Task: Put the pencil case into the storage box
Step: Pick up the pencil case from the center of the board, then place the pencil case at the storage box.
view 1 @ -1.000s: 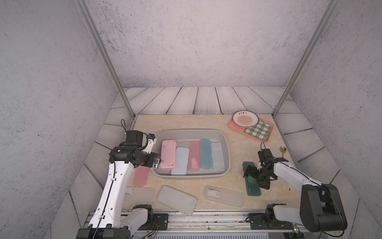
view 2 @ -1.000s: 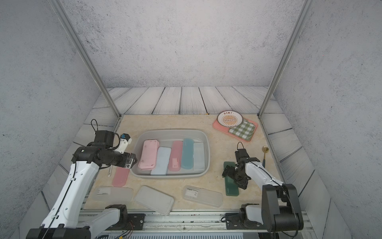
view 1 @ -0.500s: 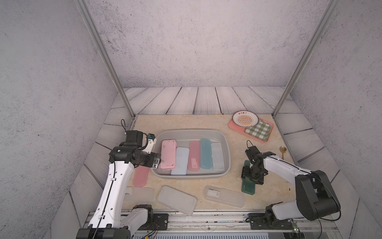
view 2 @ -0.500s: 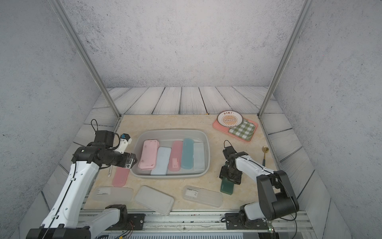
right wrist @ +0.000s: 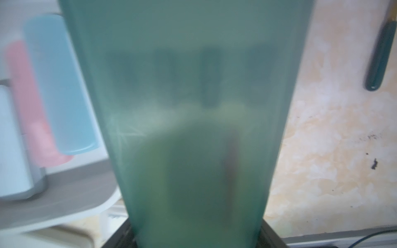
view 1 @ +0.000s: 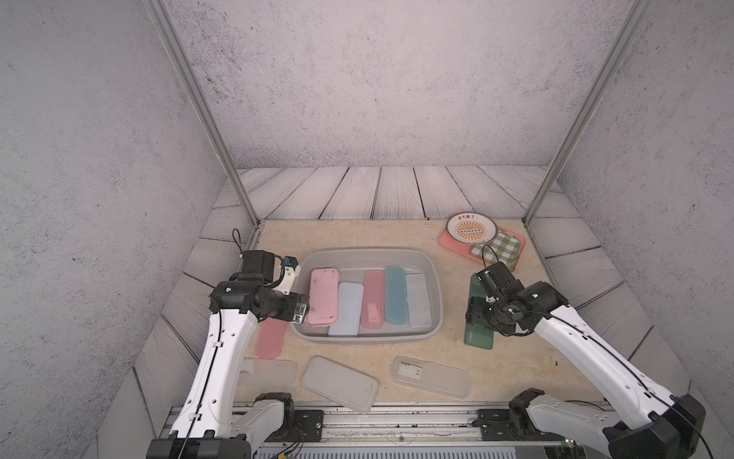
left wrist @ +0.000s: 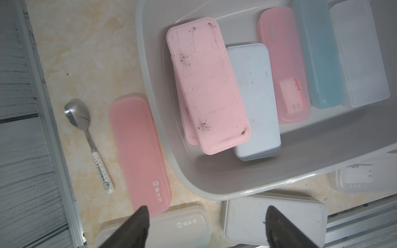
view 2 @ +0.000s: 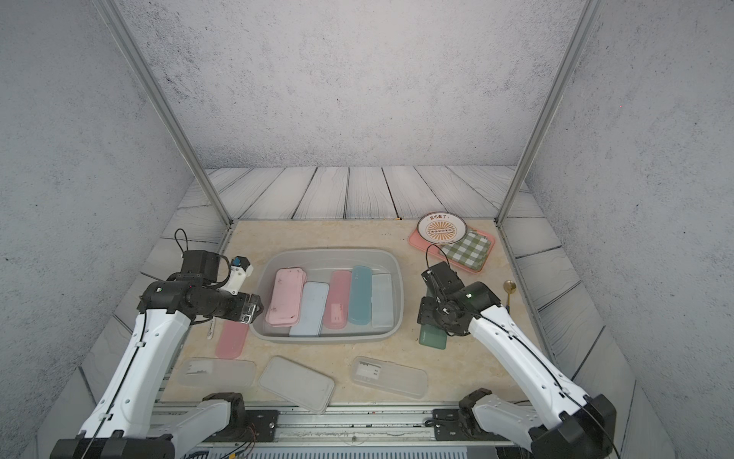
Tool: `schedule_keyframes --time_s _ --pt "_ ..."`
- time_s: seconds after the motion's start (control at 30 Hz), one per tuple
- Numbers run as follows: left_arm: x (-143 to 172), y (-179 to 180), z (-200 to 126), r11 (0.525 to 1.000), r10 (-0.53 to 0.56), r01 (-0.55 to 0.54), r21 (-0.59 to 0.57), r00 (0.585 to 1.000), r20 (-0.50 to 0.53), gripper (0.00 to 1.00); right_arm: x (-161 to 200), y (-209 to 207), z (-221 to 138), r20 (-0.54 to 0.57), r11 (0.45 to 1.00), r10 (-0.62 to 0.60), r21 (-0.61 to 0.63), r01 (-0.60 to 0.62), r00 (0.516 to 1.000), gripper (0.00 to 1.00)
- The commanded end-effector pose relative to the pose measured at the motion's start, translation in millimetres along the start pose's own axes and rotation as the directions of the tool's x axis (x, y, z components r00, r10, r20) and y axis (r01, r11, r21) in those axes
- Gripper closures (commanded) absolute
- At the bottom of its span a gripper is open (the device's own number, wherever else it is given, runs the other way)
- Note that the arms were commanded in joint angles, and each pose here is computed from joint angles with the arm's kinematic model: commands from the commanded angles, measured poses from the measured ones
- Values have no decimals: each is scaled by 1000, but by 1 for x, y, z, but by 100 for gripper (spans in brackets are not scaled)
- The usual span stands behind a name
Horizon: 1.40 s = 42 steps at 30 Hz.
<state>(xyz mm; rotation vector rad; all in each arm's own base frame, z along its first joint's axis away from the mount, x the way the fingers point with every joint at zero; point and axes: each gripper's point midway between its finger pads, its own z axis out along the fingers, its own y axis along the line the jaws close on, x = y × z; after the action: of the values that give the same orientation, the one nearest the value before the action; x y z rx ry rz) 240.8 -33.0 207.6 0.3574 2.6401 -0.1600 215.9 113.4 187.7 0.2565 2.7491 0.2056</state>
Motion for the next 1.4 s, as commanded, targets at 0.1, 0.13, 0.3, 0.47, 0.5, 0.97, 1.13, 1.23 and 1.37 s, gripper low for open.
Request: schedule_keyframes --time_s 0.1,0.13,0.3,0.47,0.5,0.97,1.13,1.23,1.37 --pt "-5 22 -11 992 -11 15 -126 999 32 14 -11 120 9 -17 989 -82 -121 79 997 47" --pt "-6 24 -14 990 -13 17 -139 999 33 15 -14 145 17 -16 986 -85 -149 82 996 47" --pt "-6 31 -26 981 -4 11 -194 999 39 15 -21 232 69 -38 976 -130 -183 121 991 46" --pt "4 47 -33 959 -9 9 -285 1000 0 14 -13 285 118 -97 967 -175 -205 152 980 46" --pt "6 50 -34 957 -17 15 -291 1000 -3 14 -9 293 128 -110 966 -178 -210 152 978 46" --pt "31 72 -18 952 -101 71 -297 991 -87 14 19 333 187 -180 964 -196 -214 156 964 43" --pt "35 82 -14 946 -123 85 -313 987 -103 13 24 340 185 -184 955 -228 -232 183 956 27" --pt "38 83 -10 948 -118 76 -308 986 -119 13 16 336 172 -147 951 -253 -217 218 956 1" --pt "39 88 -2 944 -113 70 -321 987 -117 13 7 334 153 -109 944 -264 -235 233 958 1"
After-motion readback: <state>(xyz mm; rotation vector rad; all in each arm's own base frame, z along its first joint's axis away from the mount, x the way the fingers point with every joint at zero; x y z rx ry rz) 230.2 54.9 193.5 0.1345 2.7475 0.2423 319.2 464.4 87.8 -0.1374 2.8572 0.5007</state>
